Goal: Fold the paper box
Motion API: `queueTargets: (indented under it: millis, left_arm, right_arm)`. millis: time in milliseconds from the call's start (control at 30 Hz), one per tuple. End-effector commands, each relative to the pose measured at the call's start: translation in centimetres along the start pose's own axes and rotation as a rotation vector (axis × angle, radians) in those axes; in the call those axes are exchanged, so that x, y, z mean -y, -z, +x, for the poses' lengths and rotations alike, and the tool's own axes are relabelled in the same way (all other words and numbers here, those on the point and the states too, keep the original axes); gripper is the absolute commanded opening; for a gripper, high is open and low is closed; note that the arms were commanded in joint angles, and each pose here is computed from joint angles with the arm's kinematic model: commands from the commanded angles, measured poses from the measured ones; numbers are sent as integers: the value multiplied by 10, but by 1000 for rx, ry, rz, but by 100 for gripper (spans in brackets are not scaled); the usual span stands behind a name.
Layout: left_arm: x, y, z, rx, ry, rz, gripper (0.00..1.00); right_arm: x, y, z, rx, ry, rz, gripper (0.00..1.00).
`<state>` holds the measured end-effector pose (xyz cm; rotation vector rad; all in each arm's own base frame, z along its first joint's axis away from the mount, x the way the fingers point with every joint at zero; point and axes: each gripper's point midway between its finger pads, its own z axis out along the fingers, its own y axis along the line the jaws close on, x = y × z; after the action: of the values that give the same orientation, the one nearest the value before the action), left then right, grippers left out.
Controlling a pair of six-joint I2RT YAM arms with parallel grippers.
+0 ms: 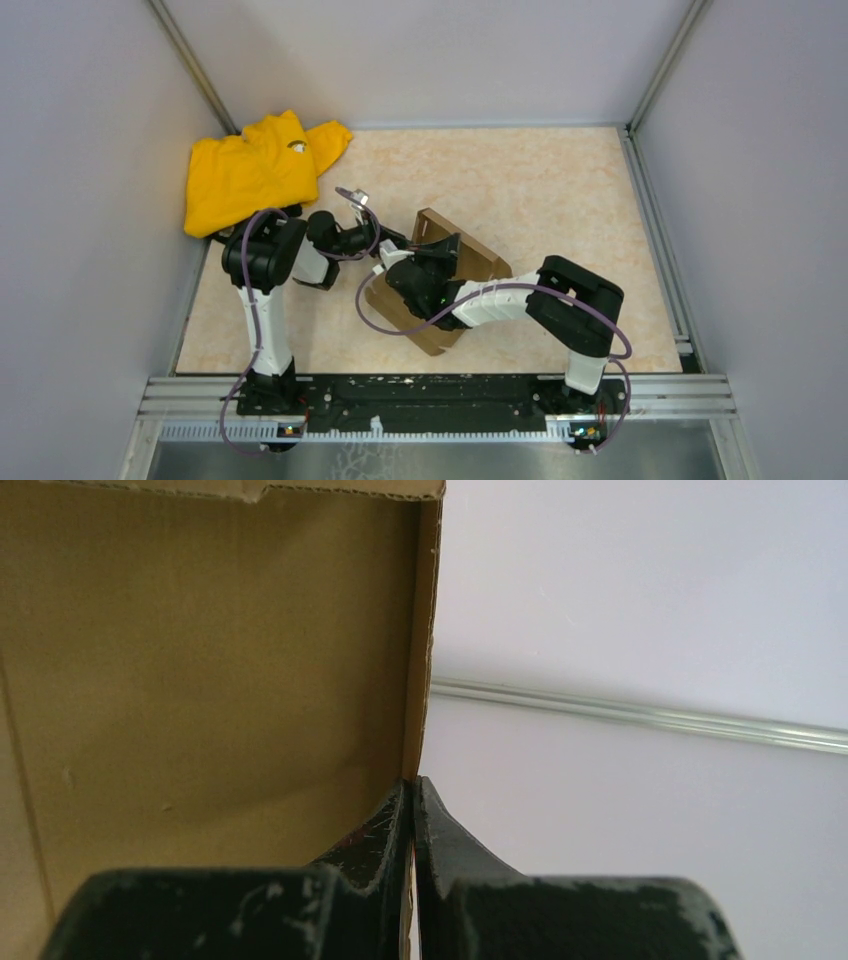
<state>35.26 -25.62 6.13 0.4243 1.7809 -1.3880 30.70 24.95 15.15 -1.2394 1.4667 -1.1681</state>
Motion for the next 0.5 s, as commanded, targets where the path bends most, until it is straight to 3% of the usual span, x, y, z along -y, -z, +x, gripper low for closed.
queueTargets:
  millis: [0, 467]
  left_arm:
    - [9, 0, -14, 42, -67, 38, 70]
    - [7, -4, -14, 56, -61, 66, 70]
  right_arm:
    - [11, 6, -2, -8, -36, 51, 0]
    - [15, 6, 1, -17, -8, 124, 0]
